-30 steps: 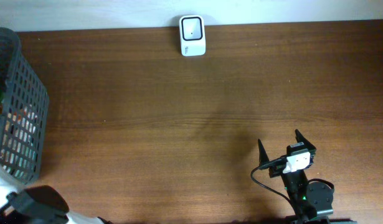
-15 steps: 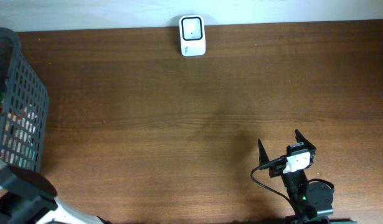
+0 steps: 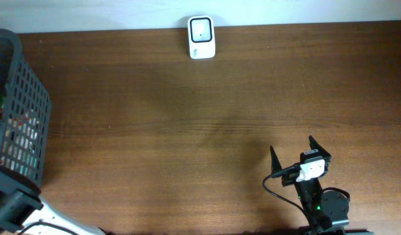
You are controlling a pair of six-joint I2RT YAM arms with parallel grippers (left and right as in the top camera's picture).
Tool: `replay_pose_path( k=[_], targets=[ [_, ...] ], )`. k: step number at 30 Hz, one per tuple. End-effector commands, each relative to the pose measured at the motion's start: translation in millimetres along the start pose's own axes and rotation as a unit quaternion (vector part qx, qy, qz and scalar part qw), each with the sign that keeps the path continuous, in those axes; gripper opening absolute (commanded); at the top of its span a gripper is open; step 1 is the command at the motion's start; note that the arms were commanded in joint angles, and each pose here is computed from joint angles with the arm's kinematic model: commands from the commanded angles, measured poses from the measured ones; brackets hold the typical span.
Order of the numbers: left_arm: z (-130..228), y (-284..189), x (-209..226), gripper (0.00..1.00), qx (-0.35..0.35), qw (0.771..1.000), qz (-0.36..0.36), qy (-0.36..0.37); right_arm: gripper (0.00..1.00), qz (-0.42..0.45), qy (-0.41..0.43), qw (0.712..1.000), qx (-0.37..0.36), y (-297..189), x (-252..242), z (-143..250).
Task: Scan the item barcode
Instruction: 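Reach into the basket and grasp the brown-and-white bread bag with left gripper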
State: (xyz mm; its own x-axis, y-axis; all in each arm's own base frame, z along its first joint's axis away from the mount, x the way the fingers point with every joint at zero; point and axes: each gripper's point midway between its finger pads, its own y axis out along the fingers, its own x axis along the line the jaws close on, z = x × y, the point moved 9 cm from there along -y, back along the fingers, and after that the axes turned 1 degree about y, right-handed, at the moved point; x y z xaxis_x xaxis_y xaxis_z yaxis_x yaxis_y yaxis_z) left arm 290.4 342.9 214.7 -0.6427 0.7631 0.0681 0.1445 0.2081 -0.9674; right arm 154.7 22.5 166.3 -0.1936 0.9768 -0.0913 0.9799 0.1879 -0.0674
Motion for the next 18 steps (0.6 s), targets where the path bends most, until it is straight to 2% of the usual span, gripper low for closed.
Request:
replay_pose_path(
  k=[1,9,18],
  targets=[
    [13.8,22.1,17.3,0.99,0.027,0.999,0.026,0.004,0.98,0.0,0.0,1.0,0.003,0.3,0.9,2.7],
    [24.1,45.1,21.8,0.97,0.042,0.999,0.002,0.013,0.98,0.0,0.0,1.0,0.003,0.3,0.9,2.7],
    [10.6,48.8,15.4,0.97,-0.004,0.998,0.014,0.058,0.98,0.0,0.0,1.0,0.003,0.3,0.9,2.7]
  ],
)
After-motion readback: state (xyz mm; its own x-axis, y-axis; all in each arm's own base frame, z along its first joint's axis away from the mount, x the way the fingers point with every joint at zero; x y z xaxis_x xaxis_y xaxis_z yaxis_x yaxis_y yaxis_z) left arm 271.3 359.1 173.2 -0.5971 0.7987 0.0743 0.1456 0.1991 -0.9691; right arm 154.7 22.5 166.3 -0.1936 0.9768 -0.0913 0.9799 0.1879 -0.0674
